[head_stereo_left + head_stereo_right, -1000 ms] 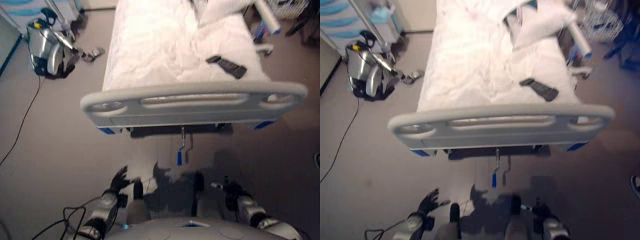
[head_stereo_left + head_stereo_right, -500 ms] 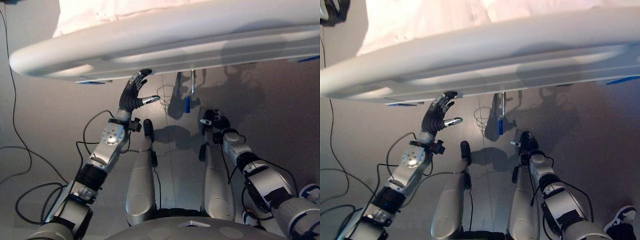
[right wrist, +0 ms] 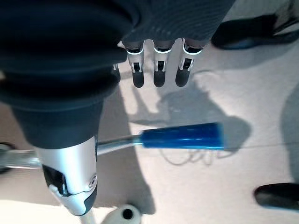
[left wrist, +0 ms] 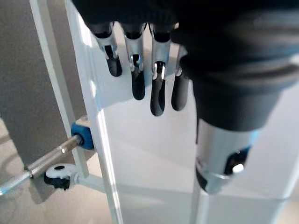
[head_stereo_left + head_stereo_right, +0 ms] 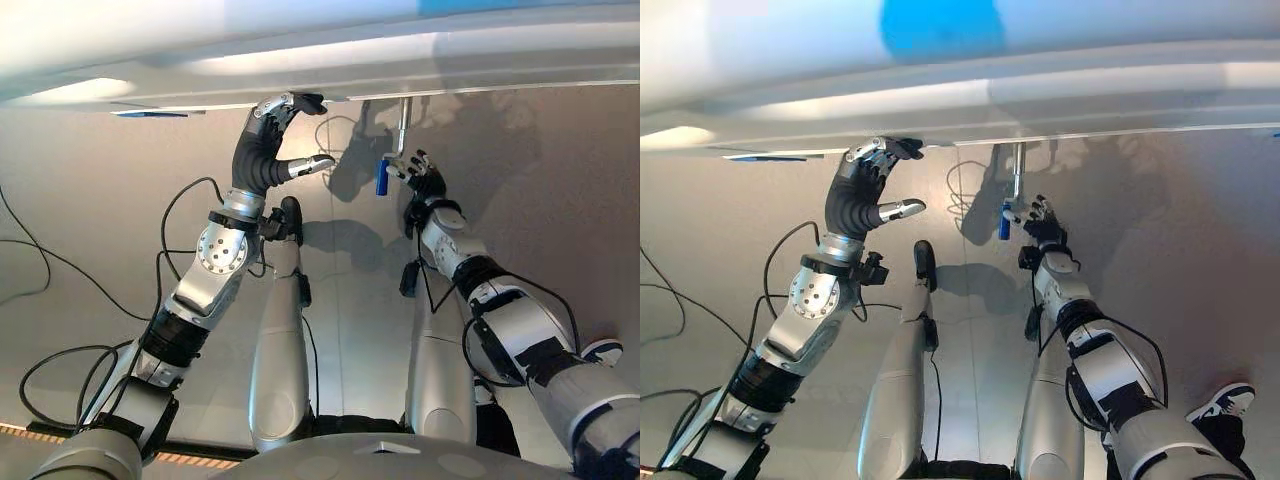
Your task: Raise the hospital bed
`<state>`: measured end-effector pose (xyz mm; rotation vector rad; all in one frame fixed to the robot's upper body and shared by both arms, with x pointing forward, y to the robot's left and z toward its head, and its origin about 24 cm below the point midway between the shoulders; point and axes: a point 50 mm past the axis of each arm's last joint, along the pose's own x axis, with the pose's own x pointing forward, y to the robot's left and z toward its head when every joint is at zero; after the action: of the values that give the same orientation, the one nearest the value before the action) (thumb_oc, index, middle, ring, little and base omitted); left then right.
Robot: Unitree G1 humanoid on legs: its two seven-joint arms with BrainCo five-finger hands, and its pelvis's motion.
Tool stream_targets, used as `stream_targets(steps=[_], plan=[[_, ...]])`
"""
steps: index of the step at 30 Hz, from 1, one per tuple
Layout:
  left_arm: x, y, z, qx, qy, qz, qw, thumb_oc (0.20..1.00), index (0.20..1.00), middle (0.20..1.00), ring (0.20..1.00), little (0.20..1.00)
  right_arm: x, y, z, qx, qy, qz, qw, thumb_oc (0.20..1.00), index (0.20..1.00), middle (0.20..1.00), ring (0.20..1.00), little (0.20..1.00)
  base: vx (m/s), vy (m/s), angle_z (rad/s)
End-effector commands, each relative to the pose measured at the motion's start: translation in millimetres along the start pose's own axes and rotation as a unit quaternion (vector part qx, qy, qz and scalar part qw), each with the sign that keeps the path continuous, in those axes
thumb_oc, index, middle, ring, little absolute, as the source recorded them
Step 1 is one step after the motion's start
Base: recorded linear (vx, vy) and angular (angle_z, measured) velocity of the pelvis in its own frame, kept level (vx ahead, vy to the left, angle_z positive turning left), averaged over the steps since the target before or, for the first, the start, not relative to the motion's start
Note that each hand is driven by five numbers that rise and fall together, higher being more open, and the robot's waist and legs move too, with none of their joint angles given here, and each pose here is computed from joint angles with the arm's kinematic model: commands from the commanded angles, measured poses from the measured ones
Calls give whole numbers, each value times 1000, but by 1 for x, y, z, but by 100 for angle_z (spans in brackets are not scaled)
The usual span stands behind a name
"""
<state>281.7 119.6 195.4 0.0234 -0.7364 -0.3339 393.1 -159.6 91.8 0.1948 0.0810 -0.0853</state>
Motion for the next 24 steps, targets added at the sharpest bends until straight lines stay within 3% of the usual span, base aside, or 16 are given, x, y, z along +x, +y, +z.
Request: stream_targets(steps=[1,12,24], plan=[[11,-2,49,16,-128,-12,992,1000,1000,1000,1000,1000,-1,24,7,36,-23,34,999,1000,1000,1000,1000,1000,26,-1,5],[12,3,69,58,-171,-17,983,1000,1000,1000,1000,1000,4,49,22,48,-27,65,996,1000,1000,1000,1000,1000,24,8,5],[15,1,80,49,-197,-10,979,1000,1000,1000,1000,1000,4,29,-3,-4,29,31,999,1000,1000,1000,1000,1000,16,19,5]])
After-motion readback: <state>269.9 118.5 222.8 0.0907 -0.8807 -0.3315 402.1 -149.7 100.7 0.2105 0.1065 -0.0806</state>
